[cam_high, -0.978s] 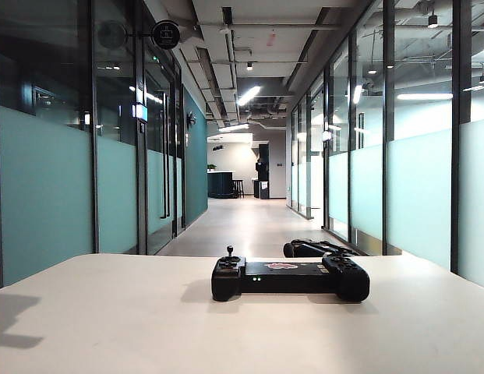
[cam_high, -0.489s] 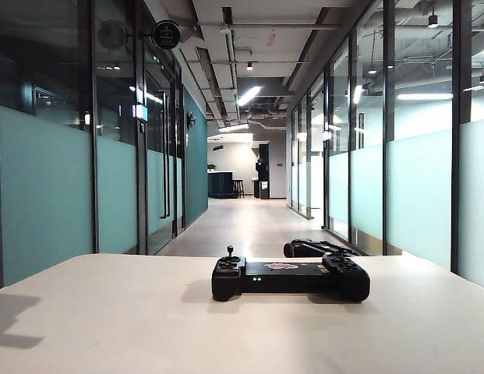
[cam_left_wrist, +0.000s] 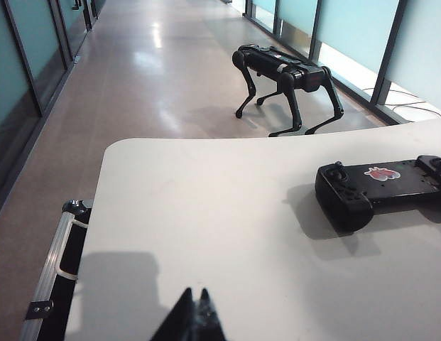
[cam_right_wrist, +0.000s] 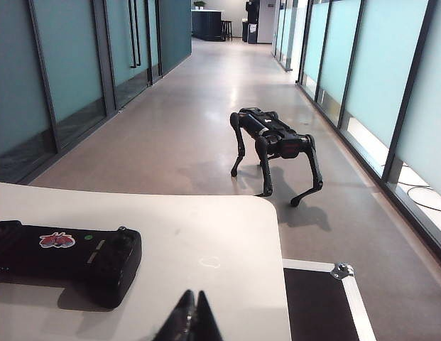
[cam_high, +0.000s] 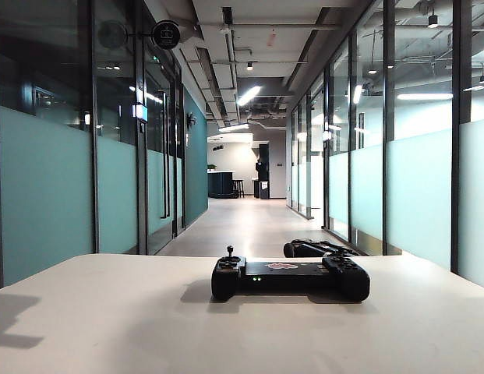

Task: Push the left joystick on the remote control sitting on the white table backward to make the robot dog back up in a straight line until it returns close to you.

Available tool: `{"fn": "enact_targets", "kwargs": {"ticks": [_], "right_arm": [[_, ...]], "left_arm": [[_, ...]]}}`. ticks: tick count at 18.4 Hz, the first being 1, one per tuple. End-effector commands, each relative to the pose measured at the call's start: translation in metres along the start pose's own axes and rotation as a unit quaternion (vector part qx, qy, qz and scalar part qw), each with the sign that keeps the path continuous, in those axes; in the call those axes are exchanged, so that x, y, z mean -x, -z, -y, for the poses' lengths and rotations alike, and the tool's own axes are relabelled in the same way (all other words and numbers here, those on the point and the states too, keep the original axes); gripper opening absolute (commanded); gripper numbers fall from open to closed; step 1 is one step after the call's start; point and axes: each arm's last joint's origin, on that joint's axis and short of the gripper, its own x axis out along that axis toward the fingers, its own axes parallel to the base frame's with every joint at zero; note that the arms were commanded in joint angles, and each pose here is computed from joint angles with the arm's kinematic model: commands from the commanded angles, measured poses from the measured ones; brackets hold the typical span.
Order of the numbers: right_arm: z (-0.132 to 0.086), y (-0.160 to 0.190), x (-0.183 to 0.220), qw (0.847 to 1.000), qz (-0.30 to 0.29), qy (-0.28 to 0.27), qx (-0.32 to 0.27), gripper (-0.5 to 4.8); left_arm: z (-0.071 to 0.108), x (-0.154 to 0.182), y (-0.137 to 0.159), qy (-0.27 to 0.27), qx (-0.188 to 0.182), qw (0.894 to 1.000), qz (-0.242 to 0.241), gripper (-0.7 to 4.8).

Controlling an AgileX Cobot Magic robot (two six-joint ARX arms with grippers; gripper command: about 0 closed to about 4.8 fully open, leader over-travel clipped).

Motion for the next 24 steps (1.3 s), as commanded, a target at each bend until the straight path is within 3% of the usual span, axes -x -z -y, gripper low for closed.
{"fn": "enact_targets", "kwargs": {"ticks": [1, 7, 12, 16, 24], "right_arm": [[0.000, 0.002, 0.000, 1.000, 0.003, 0.001, -0.001, -0.06], [0.000, 0.002, 0.000, 1.000, 0.003, 0.001, -0.001, -0.06], [0.000, 0.002, 0.000, 1.000, 0.003, 0.001, -0.001, -0.06], [0.000, 0.002, 0.000, 1.000, 0.003, 0.001, -0.001, -0.06], [0.000, 0.002, 0.000, 1.000, 0.003, 0.002, -0.001, -0.06]], "left_arm": [[0.000, 0.000, -0.001, 0.001, 0.000, 1.000, 0.003, -0.05], [-0.001, 0.000, -0.002, -0.006, 0.001, 1.000, 0.010, -0.05], [-0.013, -0.001, -0.010, -0.029, 0.005, 0.997, 0.072, -0.05], [-0.018, -0.007, 0.002, -0.051, 0.008, 0.993, 0.107, -0.05], [-0.020, -0.007, 0.005, -0.073, 0.018, 0.993, 0.094, -0.05]]}}
